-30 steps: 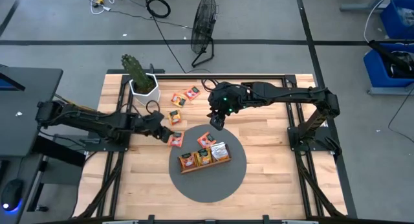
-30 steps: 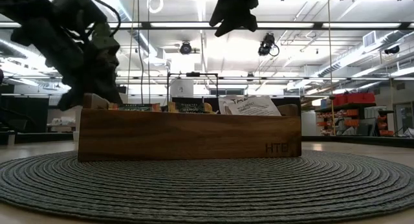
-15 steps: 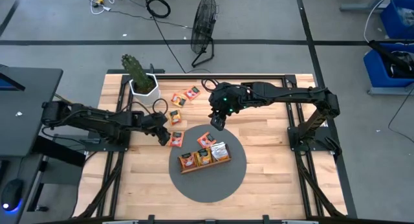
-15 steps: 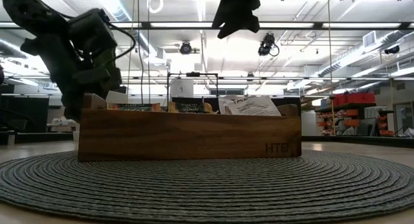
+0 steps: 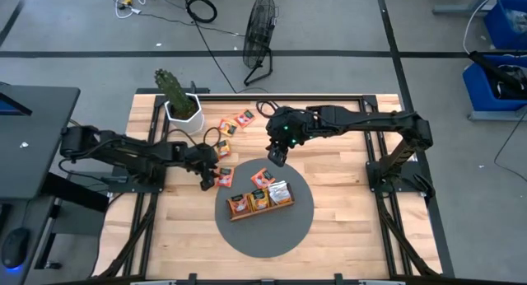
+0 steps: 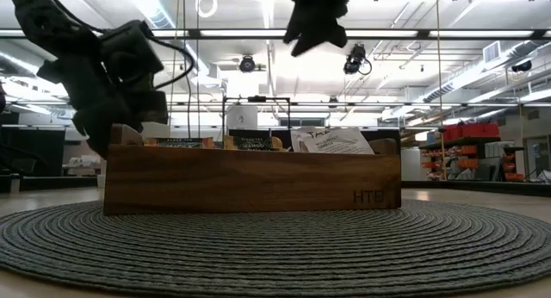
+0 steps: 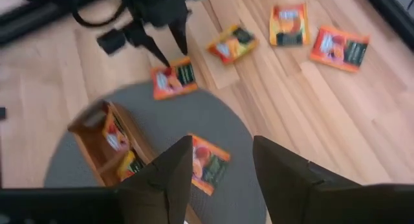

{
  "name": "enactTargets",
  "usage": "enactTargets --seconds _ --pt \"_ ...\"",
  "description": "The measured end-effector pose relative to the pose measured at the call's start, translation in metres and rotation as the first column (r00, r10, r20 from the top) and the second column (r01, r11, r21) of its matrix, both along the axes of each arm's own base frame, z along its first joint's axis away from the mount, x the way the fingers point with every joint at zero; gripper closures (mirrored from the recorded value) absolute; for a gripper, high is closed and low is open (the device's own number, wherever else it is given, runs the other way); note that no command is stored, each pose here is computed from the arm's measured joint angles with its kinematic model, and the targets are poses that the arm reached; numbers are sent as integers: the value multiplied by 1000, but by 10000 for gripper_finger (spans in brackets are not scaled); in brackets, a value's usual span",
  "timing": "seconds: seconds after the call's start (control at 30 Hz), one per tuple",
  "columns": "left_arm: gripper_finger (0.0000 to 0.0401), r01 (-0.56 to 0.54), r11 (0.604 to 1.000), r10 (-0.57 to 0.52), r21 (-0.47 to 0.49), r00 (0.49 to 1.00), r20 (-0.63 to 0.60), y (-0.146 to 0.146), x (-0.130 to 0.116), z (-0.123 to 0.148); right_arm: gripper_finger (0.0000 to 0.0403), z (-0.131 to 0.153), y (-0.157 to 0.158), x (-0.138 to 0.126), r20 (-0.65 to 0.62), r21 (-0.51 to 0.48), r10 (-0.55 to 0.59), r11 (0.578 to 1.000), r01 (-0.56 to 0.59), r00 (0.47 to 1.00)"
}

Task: Pick & Place Tea
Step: Put the bottom left orange tea bag into the left section of the wooden organizer

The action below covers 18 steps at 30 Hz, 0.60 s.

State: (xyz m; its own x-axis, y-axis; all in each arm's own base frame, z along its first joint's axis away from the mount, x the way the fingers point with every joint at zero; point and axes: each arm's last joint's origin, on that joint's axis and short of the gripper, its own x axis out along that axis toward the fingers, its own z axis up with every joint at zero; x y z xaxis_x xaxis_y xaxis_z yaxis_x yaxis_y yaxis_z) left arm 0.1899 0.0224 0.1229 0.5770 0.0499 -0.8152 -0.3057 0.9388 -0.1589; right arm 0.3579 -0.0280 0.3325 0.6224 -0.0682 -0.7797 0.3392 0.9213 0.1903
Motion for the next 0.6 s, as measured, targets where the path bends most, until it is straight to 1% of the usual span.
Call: enactTargets --seconds 0.1,0.2,0.3,0.37,0.47,0.6 --pt "220 9 1000 -9 13 1000 -14 3 2 -2 234 -10 0 -2 -38 20 -20 1000 21 999" --pt "220 40 997 -40 59 999 2 5 8 4 234 -18 2 -3 -64 33 -29 999 32 998" --pt "220 66 992 -68 108 998 17 9 13 10 234 -21 2 -3 -72 39 -31 999 34 997" --pt "220 97 988 -98 123 995 1 11 13 11 234 -21 2 -3 -73 46 -27 998 30 997" --pt "220 123 987 -117 106 991 -62 14 10 3 234 -21 2 -3 -68 53 -38 998 42 997" --pt "220 158 985 -152 75 985 -86 16 12 -5 234 -21 2 -2 -58 57 -45 997 48 997"
